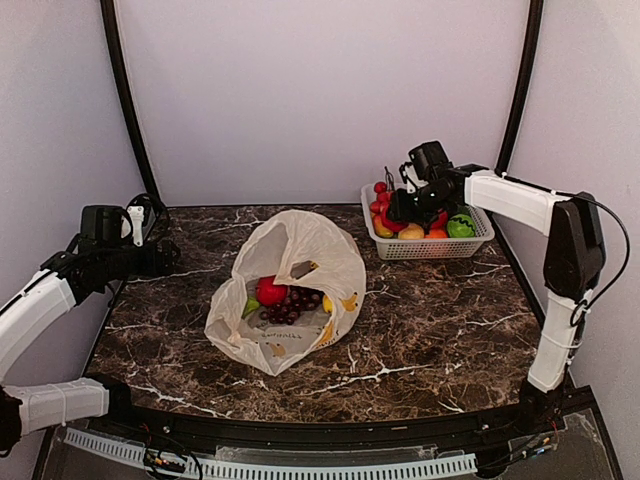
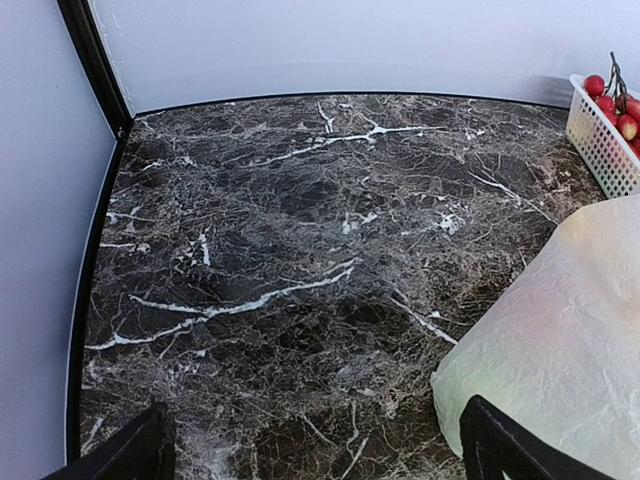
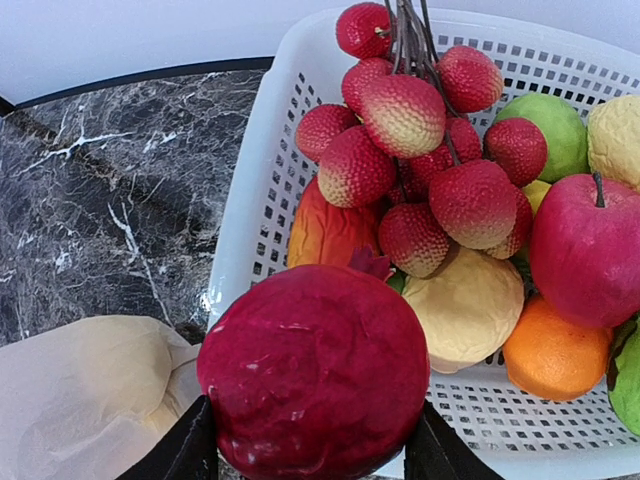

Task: Untie the knot of the plastic bag and take out the fruit
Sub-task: Place the fake fruit in the bin, then hold the bag opening of the takeout bag, then reach into the gripper in the takeout bag.

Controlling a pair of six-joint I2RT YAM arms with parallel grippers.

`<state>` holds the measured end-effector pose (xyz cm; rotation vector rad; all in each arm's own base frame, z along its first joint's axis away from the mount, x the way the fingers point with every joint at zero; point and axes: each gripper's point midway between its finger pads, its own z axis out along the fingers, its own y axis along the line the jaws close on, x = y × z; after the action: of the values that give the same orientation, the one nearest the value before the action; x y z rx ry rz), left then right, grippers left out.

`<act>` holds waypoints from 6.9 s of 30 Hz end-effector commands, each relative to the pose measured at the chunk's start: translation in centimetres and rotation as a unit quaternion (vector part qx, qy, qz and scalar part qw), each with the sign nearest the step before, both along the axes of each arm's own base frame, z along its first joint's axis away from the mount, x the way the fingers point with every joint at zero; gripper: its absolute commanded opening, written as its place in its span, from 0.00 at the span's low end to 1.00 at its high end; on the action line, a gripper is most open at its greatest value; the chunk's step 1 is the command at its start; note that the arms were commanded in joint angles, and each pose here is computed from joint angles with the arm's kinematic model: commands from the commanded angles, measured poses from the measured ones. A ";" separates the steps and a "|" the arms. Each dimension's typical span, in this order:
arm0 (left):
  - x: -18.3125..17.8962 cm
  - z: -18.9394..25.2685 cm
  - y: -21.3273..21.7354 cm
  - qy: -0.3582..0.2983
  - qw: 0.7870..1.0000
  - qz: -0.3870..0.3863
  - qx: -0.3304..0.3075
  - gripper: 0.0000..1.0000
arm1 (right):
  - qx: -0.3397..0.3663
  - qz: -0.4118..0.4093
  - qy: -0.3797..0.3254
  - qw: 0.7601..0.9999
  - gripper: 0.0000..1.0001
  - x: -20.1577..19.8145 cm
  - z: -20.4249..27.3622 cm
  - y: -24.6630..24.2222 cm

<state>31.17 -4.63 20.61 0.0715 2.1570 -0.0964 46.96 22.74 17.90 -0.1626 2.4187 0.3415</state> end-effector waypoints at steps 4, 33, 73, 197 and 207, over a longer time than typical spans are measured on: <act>0.0 -0.5 0.0 0.006 1.000 -0.003 0.004 0.98 | 0.025 -0.026 0.003 0.999 0.42 1.8 -0.8 -1.1; 0.2 -1.0 -0.1 0.018 1.000 -0.005 0.003 0.98 | -0.028 -0.058 0.053 0.996 0.49 2.6 -6.7 -2.7; -1.7 0.8 -4.6 0.028 0.988 -0.086 -0.122 0.97 | 0.033 0.010 -0.074 0.997 0.97 -2.9 5.4 -1.0; -10.3 -1.4 -20.3 0.172 0.938 -0.241 -0.179 0.01 | 0.002 0.141 0.032 0.990 0.13 -15.1 -10.5 26.2; -10.3 -3.3 -19.6 0.186 0.943 -0.226 -0.159 0.01 | 0.075 0.170 -0.006 0.983 0.00 -15.7 -3.3 27.2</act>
<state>21.28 -24.83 18.55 0.3839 2.4027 -0.8154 31.27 48.93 9.66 -0.5222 2.4382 0.5288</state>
